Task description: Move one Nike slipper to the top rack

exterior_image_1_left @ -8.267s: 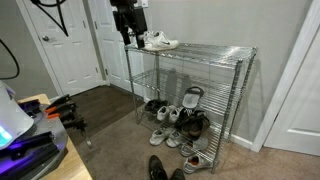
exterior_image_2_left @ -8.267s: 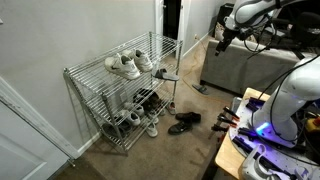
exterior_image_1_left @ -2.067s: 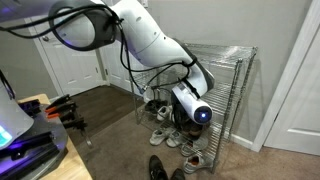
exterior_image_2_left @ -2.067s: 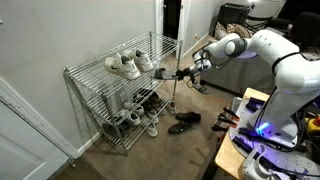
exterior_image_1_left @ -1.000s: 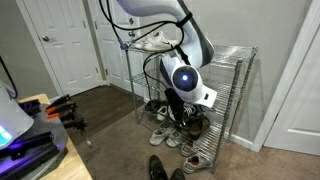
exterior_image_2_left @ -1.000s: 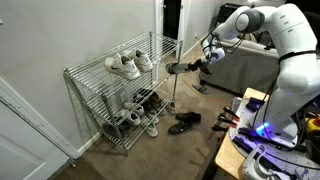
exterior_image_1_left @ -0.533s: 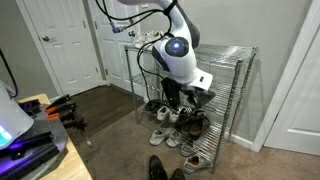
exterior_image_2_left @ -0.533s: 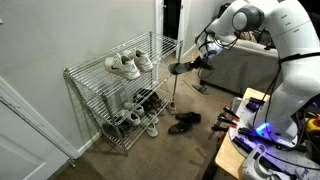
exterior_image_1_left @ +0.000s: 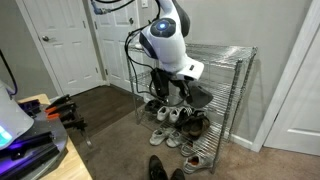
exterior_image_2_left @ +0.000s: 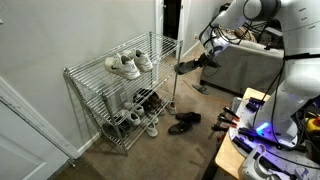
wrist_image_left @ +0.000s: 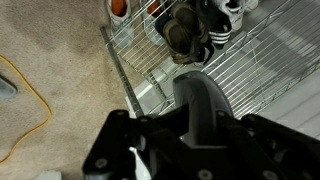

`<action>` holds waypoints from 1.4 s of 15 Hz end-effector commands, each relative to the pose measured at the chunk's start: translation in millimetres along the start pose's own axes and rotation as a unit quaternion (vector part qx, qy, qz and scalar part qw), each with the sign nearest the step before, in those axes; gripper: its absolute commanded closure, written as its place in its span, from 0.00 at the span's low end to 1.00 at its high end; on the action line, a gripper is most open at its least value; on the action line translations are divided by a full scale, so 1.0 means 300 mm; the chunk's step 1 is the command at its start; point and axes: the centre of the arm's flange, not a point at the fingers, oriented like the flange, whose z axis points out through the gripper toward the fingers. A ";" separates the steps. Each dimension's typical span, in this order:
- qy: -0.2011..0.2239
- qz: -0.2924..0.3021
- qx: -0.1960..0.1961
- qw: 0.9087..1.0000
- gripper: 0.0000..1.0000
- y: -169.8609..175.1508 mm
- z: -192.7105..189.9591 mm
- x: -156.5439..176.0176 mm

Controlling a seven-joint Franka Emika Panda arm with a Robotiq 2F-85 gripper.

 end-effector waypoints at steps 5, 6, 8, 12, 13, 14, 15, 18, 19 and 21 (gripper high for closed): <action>0.053 -0.013 0.049 0.997 0.95 -0.124 -0.396 -0.148; 0.061 -0.007 0.046 0.997 0.95 -0.137 -0.440 -0.164; 0.080 0.011 0.039 0.996 0.95 -0.163 -0.524 -0.192; 0.122 0.028 0.072 0.990 0.95 -0.200 -0.688 -0.272; 0.131 0.030 0.090 0.987 0.95 -0.210 -0.704 -0.248; 0.140 0.031 0.104 0.984 0.95 -0.219 -0.727 -0.249; 0.149 0.031 0.122 0.981 0.95 -0.229 -0.750 -0.242; 0.153 0.028 0.175 0.972 0.95 -0.264 -0.775 -0.203; 0.152 0.024 0.192 0.969 0.95 -0.281 -0.766 -0.187; 0.144 0.007 0.235 0.961 0.95 -0.324 -0.739 -0.186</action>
